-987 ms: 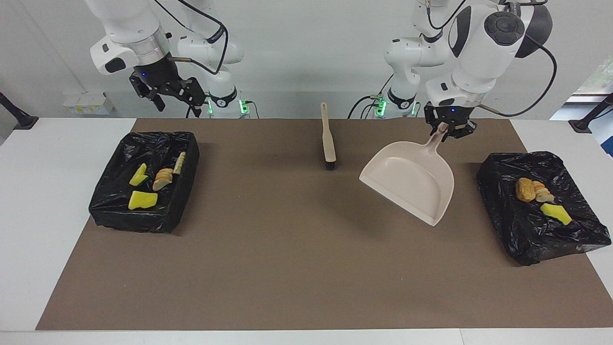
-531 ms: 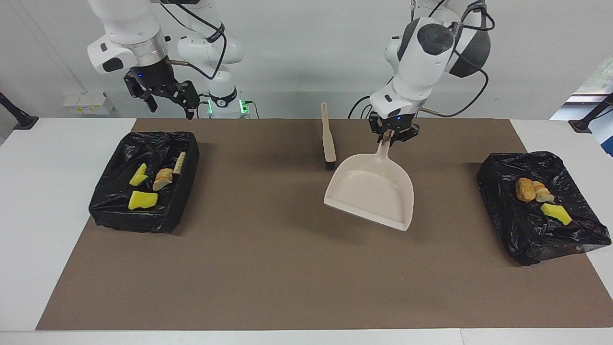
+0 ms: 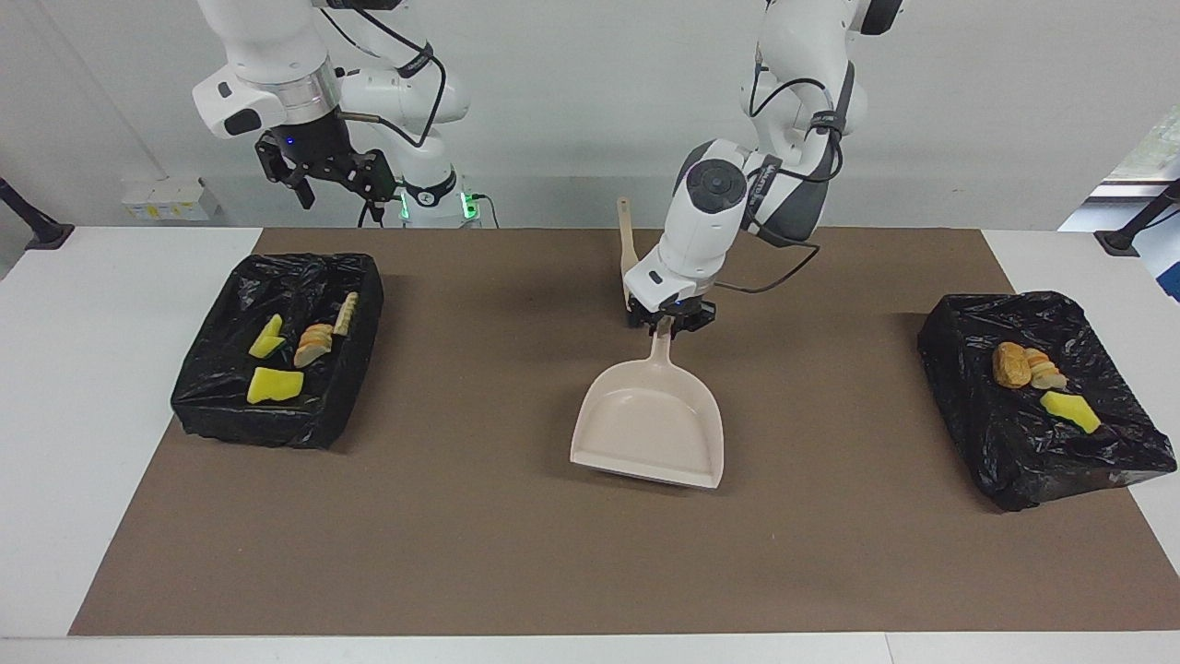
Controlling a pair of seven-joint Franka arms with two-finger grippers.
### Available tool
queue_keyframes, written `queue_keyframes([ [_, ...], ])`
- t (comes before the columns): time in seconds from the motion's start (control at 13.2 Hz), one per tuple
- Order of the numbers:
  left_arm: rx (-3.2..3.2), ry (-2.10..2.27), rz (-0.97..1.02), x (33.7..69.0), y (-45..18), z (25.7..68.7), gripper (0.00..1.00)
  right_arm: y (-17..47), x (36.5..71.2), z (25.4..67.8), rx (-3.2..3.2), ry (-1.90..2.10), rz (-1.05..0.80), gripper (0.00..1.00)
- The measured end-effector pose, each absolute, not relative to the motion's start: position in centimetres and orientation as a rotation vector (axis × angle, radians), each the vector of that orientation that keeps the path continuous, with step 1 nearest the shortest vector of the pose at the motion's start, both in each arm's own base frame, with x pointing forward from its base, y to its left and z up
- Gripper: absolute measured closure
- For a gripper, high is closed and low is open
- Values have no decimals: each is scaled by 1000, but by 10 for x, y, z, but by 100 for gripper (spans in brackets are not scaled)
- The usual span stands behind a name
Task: Sweep and dump trash in bin
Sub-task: 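Lift the dustpan from the bag and bring it to center with the left gripper, then set the dustpan on the brush handle and open the left gripper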
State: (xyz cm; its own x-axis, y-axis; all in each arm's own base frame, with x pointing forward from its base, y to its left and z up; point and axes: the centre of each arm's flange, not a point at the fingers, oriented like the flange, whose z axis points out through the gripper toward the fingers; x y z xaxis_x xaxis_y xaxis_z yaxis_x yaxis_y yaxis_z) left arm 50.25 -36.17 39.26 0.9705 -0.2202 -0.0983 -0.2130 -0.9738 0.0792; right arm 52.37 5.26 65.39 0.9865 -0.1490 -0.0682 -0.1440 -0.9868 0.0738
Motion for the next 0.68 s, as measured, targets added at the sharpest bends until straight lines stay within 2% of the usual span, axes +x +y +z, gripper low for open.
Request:
queue_keyframes([
  [0.46,3134,-179,-224,473,-399,358,67,53,524,652,3093,-157,-120,0],
  [0.53,3145,-171,-222,470,-403,356,61,53,524,653,3095,-157,-119,0],
  [0.61,3151,-162,-219,471,-402,358,60,53,525,653,3095,-157,-118,0],
  [0.68,3154,-147,-213,476,-398,364,53,53,525,653,3096,-157,-118,0],
])
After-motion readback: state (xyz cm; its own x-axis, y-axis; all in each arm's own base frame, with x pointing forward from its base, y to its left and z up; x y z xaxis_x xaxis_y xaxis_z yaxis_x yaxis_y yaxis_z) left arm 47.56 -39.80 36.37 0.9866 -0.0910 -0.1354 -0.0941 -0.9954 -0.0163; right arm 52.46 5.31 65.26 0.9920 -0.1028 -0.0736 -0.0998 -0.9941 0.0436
